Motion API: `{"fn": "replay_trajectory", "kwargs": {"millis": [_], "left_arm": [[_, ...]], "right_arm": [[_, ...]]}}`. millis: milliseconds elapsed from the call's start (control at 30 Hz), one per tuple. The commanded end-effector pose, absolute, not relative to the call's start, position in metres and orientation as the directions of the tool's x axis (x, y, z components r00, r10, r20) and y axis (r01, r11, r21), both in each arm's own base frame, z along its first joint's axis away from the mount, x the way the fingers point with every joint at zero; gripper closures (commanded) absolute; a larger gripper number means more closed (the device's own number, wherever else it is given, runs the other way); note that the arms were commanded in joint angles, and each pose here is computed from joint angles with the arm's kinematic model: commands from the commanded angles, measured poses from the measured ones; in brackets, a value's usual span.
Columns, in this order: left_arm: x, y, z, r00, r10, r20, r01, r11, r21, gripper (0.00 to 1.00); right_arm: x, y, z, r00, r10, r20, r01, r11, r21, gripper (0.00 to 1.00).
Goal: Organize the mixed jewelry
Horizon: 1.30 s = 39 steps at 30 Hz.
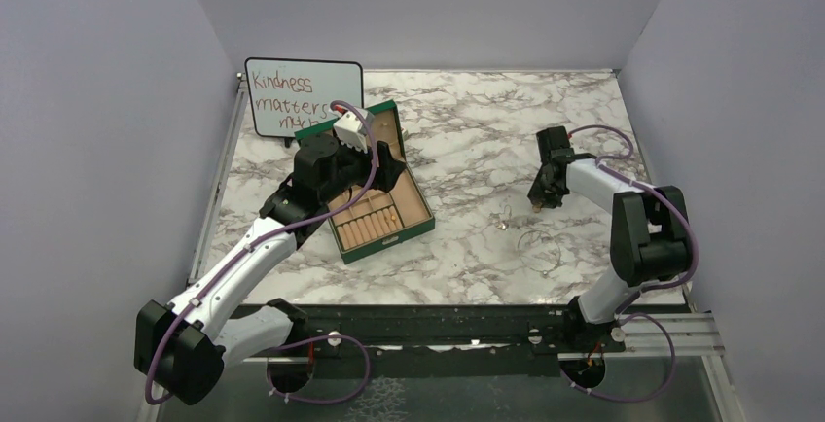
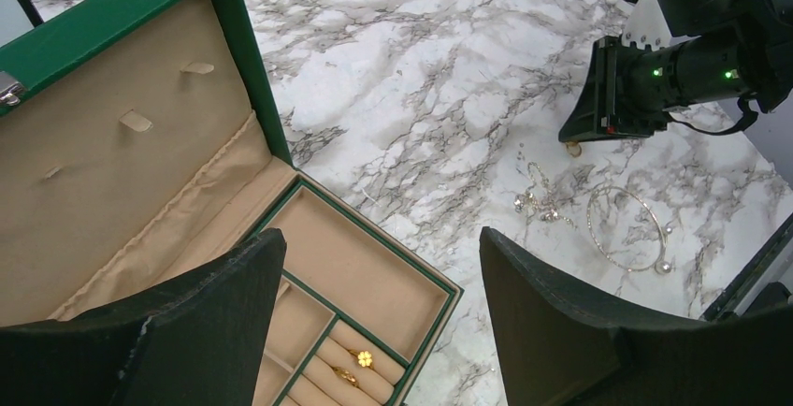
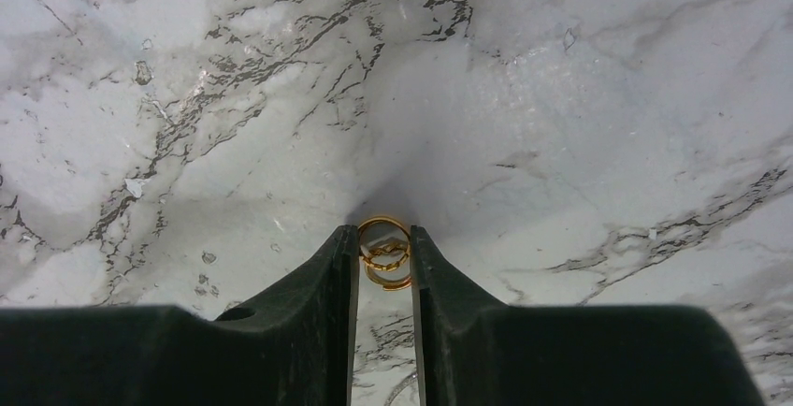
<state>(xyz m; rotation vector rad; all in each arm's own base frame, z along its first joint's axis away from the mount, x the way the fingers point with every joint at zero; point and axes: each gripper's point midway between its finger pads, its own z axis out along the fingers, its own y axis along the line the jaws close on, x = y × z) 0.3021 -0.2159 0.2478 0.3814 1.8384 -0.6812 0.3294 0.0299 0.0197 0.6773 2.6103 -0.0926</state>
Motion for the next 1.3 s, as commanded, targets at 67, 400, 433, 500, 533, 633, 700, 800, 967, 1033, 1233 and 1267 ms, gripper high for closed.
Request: {"fn": "replay_trajectory", "kwargs": {"millis": [67, 400, 433, 500, 533, 633, 700, 800, 967, 1033, 1233, 1267], "left_arm": [[0.305, -0.216, 0.256, -0.324, -0.073, -0.943, 0.564, 0.786, -0.254, 0.23], [0.302, -0.223, 0.257, -0.343, -0.105, -0.934, 0.579, 0.759, -0.298, 0.22], [0.301, -0.226, 0.256, -0.353, -0.113, -0.929, 0.583, 0.75, -0.313, 0.22], [0.298, -0.232, 0.256, -0.377, -0.131, -0.917, 0.594, 0.726, -0.348, 0.22], [0.296, -0.235, 0.255, -0.391, -0.139, -0.91, 0.598, 0.712, -0.367, 0.22], [0.29, -0.244, 0.253, -0.423, -0.15, -0.894, 0.616, 0.676, -0.404, 0.22], [0.29, -0.247, 0.251, -0.433, -0.145, -0.89, 0.617, 0.672, -0.409, 0.22], [0.292, -0.246, 0.251, -0.436, -0.144, -0.888, 0.611, 0.677, -0.41, 0.22], [0.29, -0.247, 0.242, -0.478, -0.166, -0.863, 0.577, 0.681, -0.45, 0.22], [0.289, -0.247, 0.235, -0.507, -0.185, -0.842, 0.552, 0.68, -0.482, 0.22], [0.283, -0.251, 0.218, -0.572, -0.213, -0.792, 0.513, 0.66, -0.548, 0.24], [0.283, -0.251, 0.218, -0.573, -0.213, -0.792, 0.513, 0.66, -0.548, 0.24]], "right_arm": [[0.334, 0.028, 0.035, -0.763, 0.449, -0.464, 0.474, 0.878, 0.071, 0.72], [0.34, 0.048, 0.052, -0.788, 0.391, -0.475, 0.353, 0.92, 0.171, 0.72], [0.341, 0.054, 0.053, -0.796, 0.372, -0.477, 0.319, 0.928, 0.191, 0.72], [0.341, 0.063, 0.053, -0.808, 0.34, -0.481, 0.259, 0.938, 0.229, 0.72], [0.34, 0.072, 0.054, -0.816, 0.319, -0.482, 0.215, 0.941, 0.26, 0.71], [0.339, 0.095, 0.057, -0.828, 0.255, -0.499, 0.111, 0.947, 0.3, 0.71], [0.335, 0.11, 0.057, -0.84, 0.223, -0.494, 0.08, 0.953, 0.294, 0.71], [0.327, 0.139, 0.054, -0.863, 0.194, -0.466, 0.046, 0.95, 0.31, 0.71], [0.314, 0.183, 0.056, -0.89, 0.287, -0.355, 0.085, 0.869, 0.488, 0.71], [0.311, 0.197, 0.062, -0.893, 0.327, -0.309, 0.105, 0.819, 0.564, 0.71], [0.304, 0.213, 0.061, -0.908, 0.343, -0.242, 0.128, 0.775, 0.619, 0.71], [0.302, 0.212, 0.057, -0.911, 0.342, -0.23, 0.141, 0.782, 0.607, 0.71]]}}
